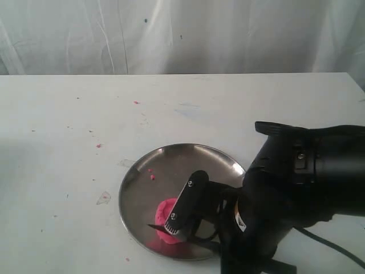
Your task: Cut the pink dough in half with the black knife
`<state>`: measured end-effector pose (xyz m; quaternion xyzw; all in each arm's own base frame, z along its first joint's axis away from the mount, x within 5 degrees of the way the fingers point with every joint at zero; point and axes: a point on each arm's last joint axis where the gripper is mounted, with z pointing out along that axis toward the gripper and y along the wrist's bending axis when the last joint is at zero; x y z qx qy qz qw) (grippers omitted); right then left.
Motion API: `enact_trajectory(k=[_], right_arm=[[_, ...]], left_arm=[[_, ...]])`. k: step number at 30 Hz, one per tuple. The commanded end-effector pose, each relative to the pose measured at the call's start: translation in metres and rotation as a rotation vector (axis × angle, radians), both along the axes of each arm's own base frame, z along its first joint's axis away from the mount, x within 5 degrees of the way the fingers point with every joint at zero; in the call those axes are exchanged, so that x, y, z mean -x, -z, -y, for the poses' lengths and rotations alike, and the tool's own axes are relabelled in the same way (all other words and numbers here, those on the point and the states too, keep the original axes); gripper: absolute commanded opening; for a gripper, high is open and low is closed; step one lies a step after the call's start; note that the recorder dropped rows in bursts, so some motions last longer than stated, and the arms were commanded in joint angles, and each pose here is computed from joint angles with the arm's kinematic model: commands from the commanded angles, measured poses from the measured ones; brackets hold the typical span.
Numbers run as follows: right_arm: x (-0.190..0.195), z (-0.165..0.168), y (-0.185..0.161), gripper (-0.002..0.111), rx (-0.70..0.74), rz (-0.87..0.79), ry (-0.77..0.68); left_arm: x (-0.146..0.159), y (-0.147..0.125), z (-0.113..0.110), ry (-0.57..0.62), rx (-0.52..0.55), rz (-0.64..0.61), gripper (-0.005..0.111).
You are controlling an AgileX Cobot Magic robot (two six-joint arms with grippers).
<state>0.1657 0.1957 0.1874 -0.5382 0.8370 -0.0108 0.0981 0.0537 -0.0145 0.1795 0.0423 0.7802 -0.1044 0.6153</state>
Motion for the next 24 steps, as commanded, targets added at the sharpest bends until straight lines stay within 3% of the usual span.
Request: enact_trajectory(k=[1,10,24], right_arm=[[-0.003,0.0,0.001,0.003,0.002,0.027,-0.003],[-0.013,0.003,0.009,0.003,0.078,0.105,0.027],[-0.037,0.01,0.001,0.003,0.018,0.168,0.096]], left_arm=[[0.0,0.001,0.0,-0.003,0.005,0.002,0.0],[0.0,0.001,0.0,-0.003,0.005,0.002,0.0],[0.0,0.001,0.0,-0.003,0.005,0.002,0.0]])
